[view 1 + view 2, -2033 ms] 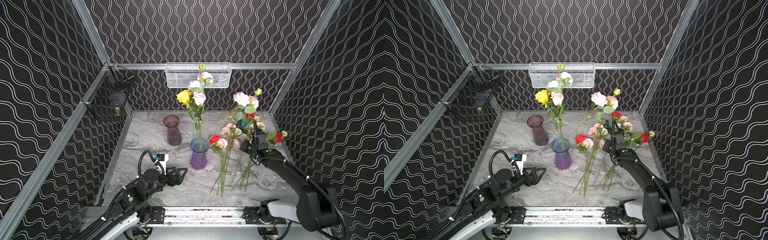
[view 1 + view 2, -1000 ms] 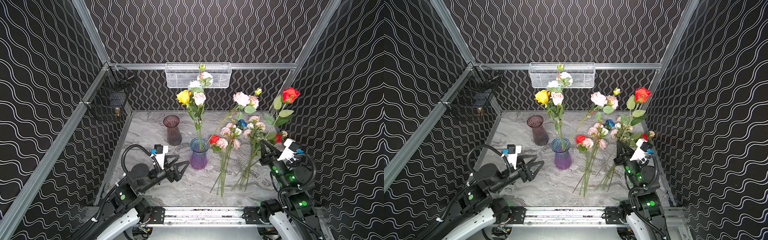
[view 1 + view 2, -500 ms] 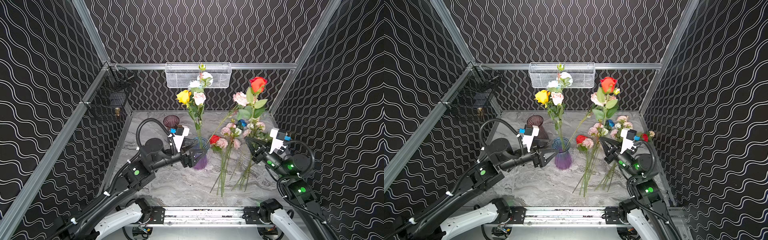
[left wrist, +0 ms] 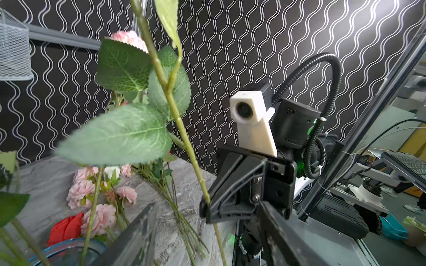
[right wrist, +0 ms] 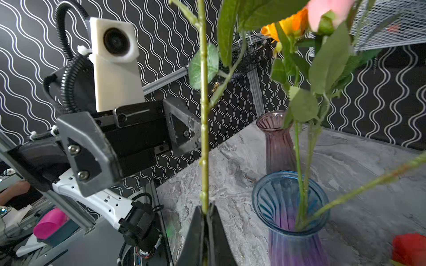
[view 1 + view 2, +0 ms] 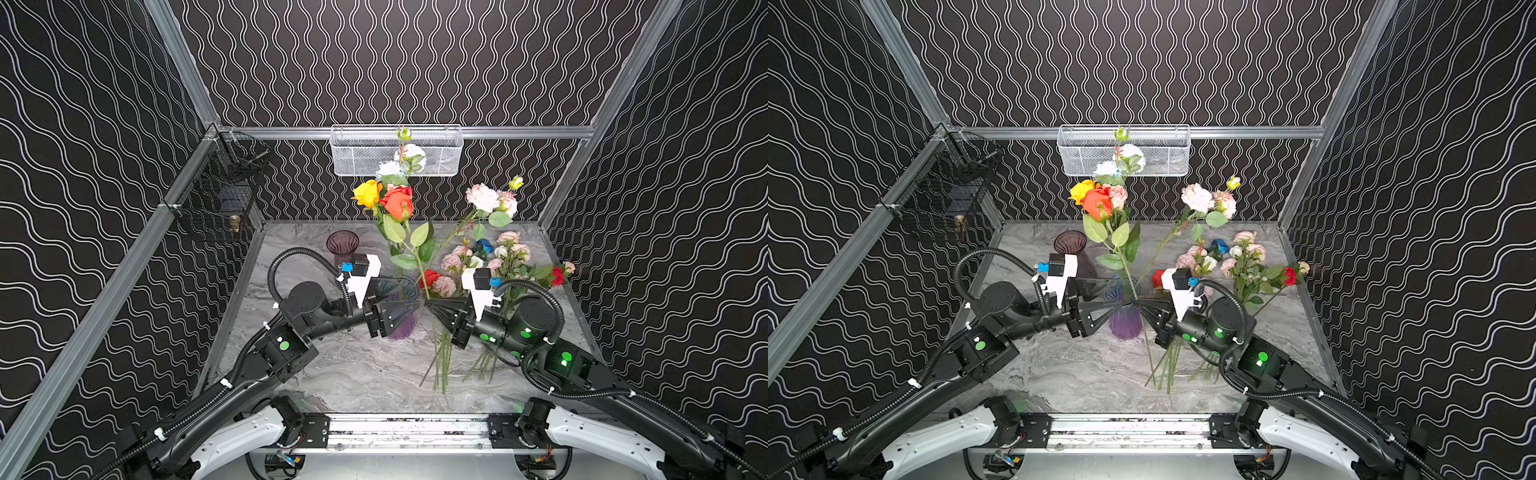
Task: Arrange flowers in a vase
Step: Place the flower in the vase.
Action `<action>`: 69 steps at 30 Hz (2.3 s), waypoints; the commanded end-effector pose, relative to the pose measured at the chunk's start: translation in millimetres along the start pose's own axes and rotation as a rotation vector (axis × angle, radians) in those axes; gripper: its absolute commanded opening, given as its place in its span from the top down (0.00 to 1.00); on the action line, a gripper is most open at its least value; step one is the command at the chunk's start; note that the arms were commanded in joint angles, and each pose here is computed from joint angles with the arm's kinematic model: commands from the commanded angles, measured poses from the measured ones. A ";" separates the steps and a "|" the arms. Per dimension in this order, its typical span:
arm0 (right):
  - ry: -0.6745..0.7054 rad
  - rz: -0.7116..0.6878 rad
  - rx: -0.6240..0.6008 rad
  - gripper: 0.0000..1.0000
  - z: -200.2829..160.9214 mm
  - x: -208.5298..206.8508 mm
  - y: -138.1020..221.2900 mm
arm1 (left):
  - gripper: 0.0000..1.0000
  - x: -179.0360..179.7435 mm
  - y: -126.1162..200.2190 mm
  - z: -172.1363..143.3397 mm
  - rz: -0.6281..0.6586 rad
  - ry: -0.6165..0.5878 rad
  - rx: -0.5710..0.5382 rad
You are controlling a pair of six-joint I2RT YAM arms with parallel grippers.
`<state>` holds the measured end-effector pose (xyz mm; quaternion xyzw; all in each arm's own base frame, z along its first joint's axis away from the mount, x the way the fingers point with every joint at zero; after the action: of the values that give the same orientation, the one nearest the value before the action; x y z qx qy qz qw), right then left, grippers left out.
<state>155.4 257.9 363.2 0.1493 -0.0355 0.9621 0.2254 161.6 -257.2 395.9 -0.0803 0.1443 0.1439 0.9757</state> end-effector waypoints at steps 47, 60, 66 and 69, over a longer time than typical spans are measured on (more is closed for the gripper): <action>-0.018 -0.448 -0.211 0.16 -3.0 -49.4 76.0 | 1.00 68.2 -24.3 128.8 0.618 -0.372 -0.158; -0.016 -0.489 -0.163 0.15 -11.5 -55.7 69.3 | 1.00 109.6 -25.8 37.7 0.664 -0.175 0.043; -0.017 -0.539 -0.096 0.15 -14.7 -60.6 58.5 | 0.95 125.9 -23.6 5.2 0.709 -0.118 0.139; -0.019 -0.538 -0.083 0.15 -16.1 -60.5 54.5 | 0.83 125.0 -24.2 -5.7 0.685 -0.091 0.158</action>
<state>177.3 186.8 328.5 0.1452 -0.0358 0.8685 0.4726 283.5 -248.2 360.7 0.0570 0.1096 0.4601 0.8792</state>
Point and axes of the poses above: each gripper's point midway between its finger pads, its own y axis back along the fingers, its own x axis along the line the jaws close on, z = x × y, the point moved 3 cm from there along y, back along the fingers, and after that the axes turned 1 degree about y, right-handed, at the moved point
